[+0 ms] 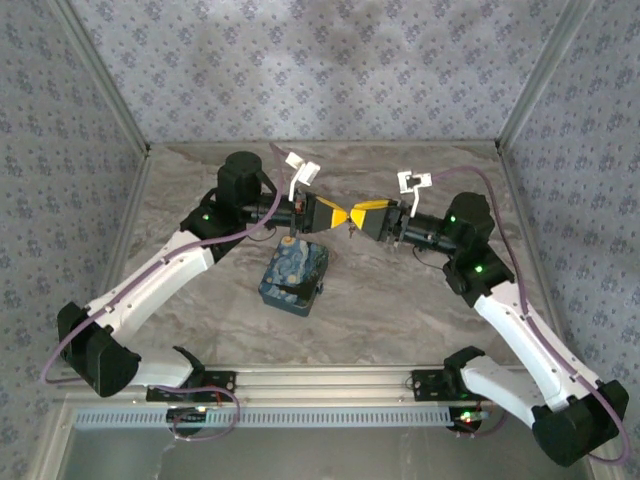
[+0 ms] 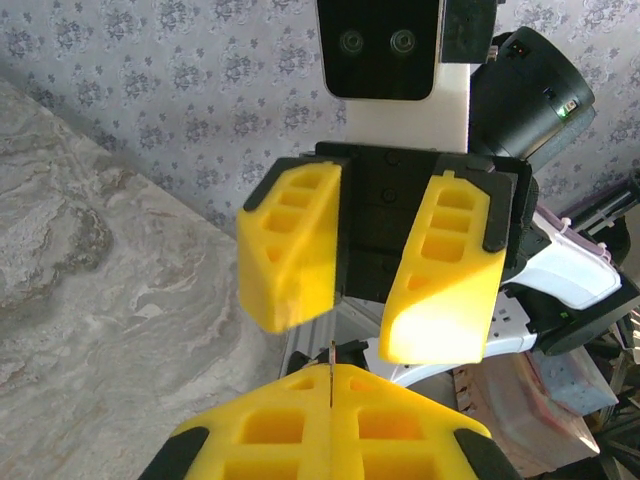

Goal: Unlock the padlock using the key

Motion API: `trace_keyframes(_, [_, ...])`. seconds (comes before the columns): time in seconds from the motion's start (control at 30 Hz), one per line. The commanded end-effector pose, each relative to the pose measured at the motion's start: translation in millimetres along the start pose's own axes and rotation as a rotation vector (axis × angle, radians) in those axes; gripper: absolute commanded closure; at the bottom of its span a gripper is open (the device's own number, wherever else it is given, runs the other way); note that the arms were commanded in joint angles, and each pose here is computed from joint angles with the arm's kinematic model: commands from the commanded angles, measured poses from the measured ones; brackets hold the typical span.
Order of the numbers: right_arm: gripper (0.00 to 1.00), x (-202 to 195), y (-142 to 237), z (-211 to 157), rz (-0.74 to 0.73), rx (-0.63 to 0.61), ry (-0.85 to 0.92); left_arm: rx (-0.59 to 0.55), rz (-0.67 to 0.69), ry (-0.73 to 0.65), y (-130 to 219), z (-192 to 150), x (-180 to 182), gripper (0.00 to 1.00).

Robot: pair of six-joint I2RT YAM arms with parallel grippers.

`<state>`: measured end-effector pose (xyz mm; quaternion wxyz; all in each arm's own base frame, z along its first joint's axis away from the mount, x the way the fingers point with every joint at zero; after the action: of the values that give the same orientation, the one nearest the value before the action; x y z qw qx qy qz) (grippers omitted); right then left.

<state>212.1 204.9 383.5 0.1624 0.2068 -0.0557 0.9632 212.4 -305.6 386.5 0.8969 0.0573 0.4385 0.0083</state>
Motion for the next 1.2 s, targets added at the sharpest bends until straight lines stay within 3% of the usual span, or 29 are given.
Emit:
trace_keyframes(0.0, [0.63, 13.7, -1.0, 9.9, 0.053, -0.001, 0.045, 0.003, -0.038, -0.055, 0.9, 5.0, -16.6, 1.0])
trace_keyframes(0.07, [0.59, 11.0, -1.7, 6.2, 0.043, 0.01, 0.034, 0.002, -0.04, -0.057, 1.0, 5.2, -17.5, 1.0])
trace_keyframes(0.33, [0.73, 10.0, -0.3, 1.0, 0.042, 0.025, 0.023, -0.004, -0.026, -0.06, 1.5, 5.3, -16.0, 1.0])
trace_keyframes(0.53, [0.67, 11.2, 3.4, -0.8, 0.039, 0.028, 0.019, -0.009, -0.017, -0.064, 2.4, 5.8, -15.3, 1.0])
trace_keyframes(0.73, [0.8, 11.4, 4.1, -2.7, 0.041, 0.035, 0.016, -0.012, -0.014, -0.063, 2.7, 6.7, -14.7, 1.0])
trace_keyframes(0.9, [0.73, 10.5, 3.9, -5.1, 0.042, 0.044, 0.011, -0.016, -0.008, -0.062, 3.0, 7.4, -13.7, 1.0])
trace_keyframes(1.17, [0.79, 10.3, 3.8, -8.7, 0.041, 0.067, 0.011, -0.025, -0.001, -0.062, 4.0, 9.2, -12.4, 1.0])
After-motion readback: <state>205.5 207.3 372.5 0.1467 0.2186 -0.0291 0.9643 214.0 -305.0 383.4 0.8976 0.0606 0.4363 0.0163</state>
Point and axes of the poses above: each hand's point on the last joint's axis, 136 mm out from that joint toward the fingers, its own y axis back along the fingers, its own x axis along the line the jaws close on, z = x × y, the point moved 4 cm from there along y, back along the fingers, and after that the axes turned 13 degrees about y, right-handed, at the moved point
